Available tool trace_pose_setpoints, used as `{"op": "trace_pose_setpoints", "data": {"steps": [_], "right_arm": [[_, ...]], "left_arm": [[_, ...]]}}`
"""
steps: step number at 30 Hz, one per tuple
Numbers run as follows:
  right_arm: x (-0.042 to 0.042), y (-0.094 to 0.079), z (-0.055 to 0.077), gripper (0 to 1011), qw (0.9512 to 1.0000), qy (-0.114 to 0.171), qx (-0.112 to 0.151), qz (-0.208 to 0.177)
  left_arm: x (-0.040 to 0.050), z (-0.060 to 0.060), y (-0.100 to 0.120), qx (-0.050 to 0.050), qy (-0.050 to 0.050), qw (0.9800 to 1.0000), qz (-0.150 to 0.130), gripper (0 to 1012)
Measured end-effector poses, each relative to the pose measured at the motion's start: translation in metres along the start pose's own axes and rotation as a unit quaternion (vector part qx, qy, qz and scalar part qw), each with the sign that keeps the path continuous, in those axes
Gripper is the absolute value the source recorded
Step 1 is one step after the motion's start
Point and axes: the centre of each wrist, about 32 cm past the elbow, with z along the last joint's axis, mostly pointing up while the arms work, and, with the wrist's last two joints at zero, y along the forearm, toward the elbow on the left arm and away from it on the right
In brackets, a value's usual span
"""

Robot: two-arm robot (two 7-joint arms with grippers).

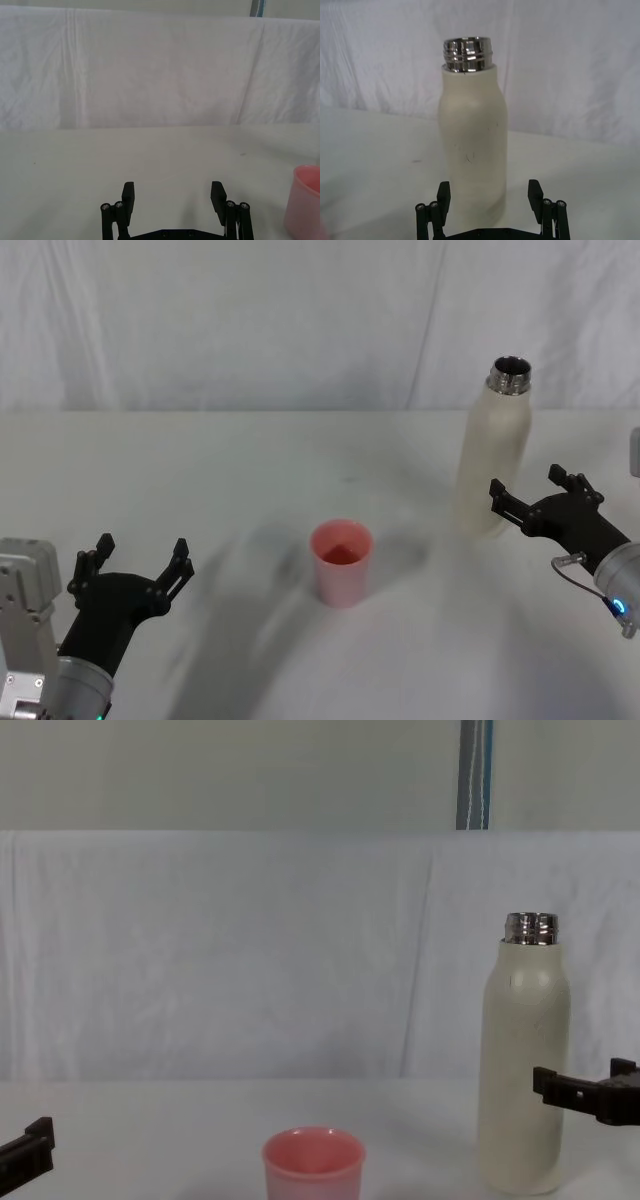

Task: Grasp the thermos with one hand and pour water into the cup lid.

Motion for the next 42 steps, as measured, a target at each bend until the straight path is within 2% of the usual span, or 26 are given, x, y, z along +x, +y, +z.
{"op": "trace_pose_setpoints", "data": {"steps": [12,22,34,42], "right_arm": [[-0.0147,-0.015,-0.004,1000,0.9994,-0.003,0.027,-0.023],[-0.0202,-0.022,-0.007,1000,0.9983,-0.009,0.048,-0.030],[-0.0290,-0.029,-0.011,1000,0.9972,-0.041,0.054,-0.031],[-0.0364,-0.031,-0.012,1000,0.9972,-0.042,0.055,-0.029]], "left_arm": [[0.0000,0.000,0.000,0.000,0.000,1.0000,0.000,1001],[0.0000,0.000,0.000,0.000,0.000,1.0000,0.000,1001],[0.0000,0.000,0.000,0.000,0.000,1.0000,0.000,1001],[0.0000,0.000,0.000,0.000,0.000,1.0000,0.000,1001]]}}
